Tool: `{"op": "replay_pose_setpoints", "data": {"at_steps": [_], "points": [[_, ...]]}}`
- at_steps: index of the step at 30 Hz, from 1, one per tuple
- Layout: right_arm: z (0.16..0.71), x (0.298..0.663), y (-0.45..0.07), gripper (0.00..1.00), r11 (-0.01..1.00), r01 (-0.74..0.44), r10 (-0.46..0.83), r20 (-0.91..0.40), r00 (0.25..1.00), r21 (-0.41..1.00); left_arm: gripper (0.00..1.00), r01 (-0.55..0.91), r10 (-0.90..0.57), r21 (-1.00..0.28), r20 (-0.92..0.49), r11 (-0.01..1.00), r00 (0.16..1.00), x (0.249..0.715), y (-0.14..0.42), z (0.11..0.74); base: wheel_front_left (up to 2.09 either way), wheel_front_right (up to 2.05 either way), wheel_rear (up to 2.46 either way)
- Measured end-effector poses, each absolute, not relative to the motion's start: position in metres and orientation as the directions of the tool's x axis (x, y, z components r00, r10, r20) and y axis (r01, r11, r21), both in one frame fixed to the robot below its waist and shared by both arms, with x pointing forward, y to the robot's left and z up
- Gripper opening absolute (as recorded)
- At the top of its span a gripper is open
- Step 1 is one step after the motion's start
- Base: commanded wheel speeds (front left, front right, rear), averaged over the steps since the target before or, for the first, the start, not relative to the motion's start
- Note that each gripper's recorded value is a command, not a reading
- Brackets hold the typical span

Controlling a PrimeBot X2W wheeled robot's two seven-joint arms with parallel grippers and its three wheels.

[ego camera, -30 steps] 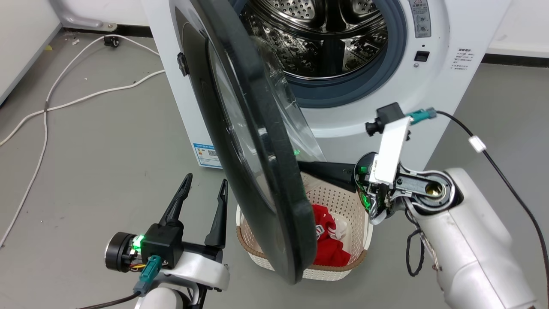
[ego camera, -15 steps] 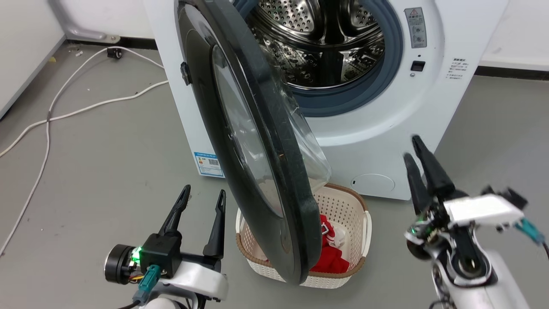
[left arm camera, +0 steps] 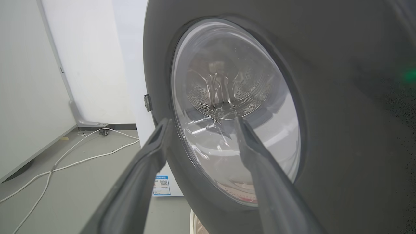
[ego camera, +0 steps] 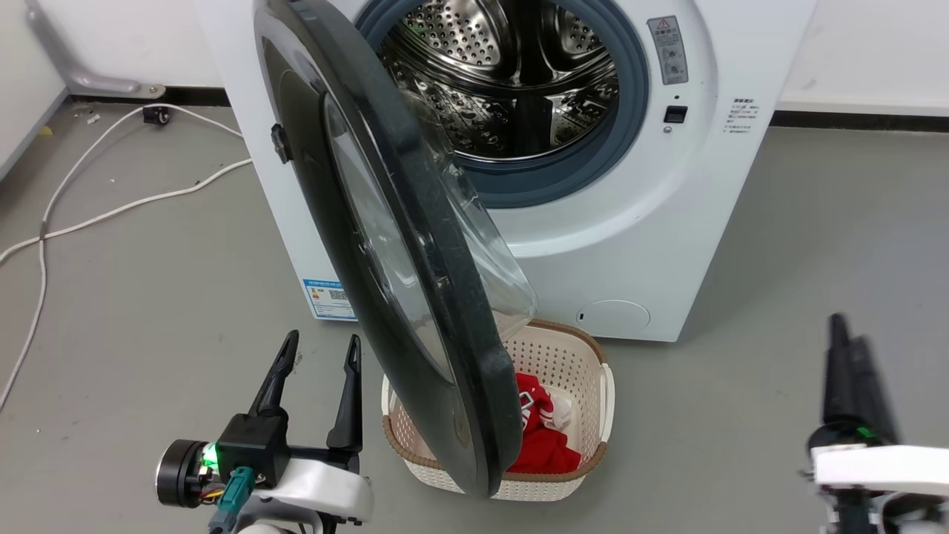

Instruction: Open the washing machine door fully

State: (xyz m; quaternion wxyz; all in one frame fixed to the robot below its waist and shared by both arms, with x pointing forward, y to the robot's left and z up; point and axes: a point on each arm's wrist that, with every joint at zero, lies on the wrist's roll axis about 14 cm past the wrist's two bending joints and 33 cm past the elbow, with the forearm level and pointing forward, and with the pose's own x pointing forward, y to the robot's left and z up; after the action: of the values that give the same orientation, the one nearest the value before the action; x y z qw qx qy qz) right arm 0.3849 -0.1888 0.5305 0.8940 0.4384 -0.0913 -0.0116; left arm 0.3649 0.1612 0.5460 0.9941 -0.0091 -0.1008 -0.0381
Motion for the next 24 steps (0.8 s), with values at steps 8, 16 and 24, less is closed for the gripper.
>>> {"op": "replay_pose_setpoints", "data": {"at_steps": [8,16,24], "points": [[0.6,0.372,-0.196,1.0,0.967,-0.082,-0.015,0.378,0.926,0.239,1.0,0.07,-0.068,-0.002,0.208,0.998,0.976,0.367,0.164,0.548,0.0,0.0,0.0],[0.581,0.362,-0.162,1.0,0.992,-0.125,0.125,0.289,0.949,-0.016,1.0,0.066,-0.066,0.005,0.212,0.998,0.975,0.369,0.165,0.55,0.0,0.0,0.0],[0.547,0.363,-0.16,1.0,0.991,-0.135,0.128,0.183,0.975,0.026,1.0,0.074,-0.075,0.012,0.21,0.997,0.975,0.371,0.163,0.549,0.0,0.0,0.0]]}}
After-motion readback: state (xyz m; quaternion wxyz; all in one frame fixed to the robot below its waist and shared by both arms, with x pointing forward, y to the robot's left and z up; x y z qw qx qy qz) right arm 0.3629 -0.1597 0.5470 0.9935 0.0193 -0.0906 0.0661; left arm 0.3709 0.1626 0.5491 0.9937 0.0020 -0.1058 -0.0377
